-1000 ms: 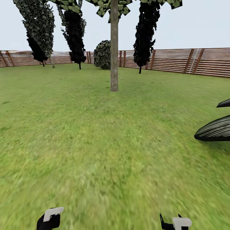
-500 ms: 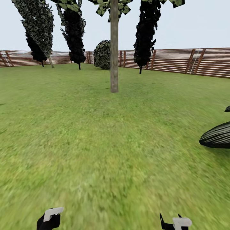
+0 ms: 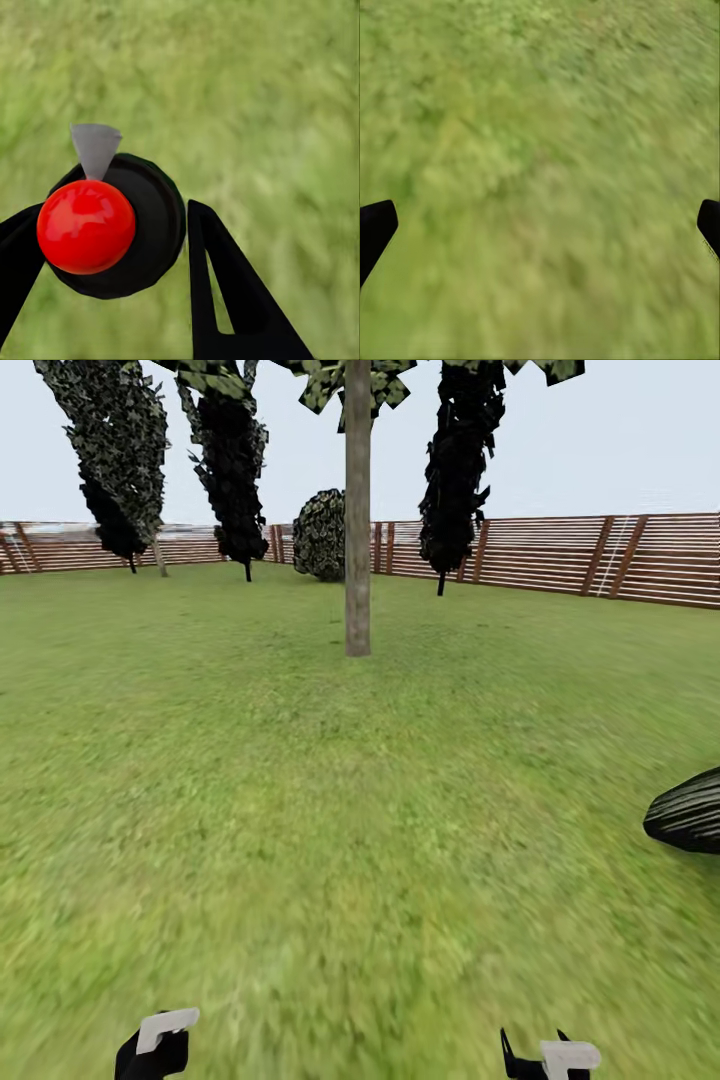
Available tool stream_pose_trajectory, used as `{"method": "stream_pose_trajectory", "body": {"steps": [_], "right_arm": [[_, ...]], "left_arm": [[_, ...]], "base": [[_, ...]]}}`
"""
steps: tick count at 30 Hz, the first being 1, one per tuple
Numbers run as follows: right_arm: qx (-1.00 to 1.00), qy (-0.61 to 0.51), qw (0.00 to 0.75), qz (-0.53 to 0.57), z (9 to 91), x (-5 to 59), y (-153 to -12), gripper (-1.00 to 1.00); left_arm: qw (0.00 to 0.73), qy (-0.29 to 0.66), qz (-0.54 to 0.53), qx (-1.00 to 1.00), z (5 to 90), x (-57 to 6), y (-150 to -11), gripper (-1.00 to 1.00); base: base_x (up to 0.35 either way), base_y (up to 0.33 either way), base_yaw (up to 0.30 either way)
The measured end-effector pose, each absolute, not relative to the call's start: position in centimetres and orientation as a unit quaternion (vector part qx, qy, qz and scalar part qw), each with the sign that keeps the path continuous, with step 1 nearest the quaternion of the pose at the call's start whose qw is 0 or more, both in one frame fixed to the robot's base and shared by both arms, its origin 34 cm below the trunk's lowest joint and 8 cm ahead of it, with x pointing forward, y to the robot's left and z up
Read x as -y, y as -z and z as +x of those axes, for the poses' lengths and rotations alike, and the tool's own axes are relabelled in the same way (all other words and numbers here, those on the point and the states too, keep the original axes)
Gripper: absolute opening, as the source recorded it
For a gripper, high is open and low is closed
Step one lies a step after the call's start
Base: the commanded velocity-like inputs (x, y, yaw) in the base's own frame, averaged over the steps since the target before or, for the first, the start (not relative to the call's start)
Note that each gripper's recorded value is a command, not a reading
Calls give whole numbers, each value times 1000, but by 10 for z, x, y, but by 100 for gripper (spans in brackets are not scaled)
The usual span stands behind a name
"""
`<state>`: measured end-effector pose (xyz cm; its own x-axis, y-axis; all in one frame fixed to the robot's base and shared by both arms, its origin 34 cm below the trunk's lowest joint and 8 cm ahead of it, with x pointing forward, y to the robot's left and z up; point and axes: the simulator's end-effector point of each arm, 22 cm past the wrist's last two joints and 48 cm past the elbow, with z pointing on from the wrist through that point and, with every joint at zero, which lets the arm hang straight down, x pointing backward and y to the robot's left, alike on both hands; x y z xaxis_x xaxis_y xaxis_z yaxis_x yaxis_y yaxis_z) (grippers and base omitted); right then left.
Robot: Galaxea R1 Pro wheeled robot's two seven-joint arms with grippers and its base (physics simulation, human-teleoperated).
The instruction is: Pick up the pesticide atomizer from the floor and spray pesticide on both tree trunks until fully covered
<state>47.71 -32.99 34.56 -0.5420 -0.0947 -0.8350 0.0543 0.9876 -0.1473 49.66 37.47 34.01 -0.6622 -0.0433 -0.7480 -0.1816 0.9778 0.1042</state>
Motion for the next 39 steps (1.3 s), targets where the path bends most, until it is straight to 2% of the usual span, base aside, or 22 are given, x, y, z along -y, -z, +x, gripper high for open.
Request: {"method": "stream_pose_trajectory", "body": {"steps": [39], "right_arm": [[-875,78,478,-12,477,330,-345,100]], "left_arm": [[406,-86,-61,-908,497,-375,-340,-100]], "base": [[339,0,0]]}}
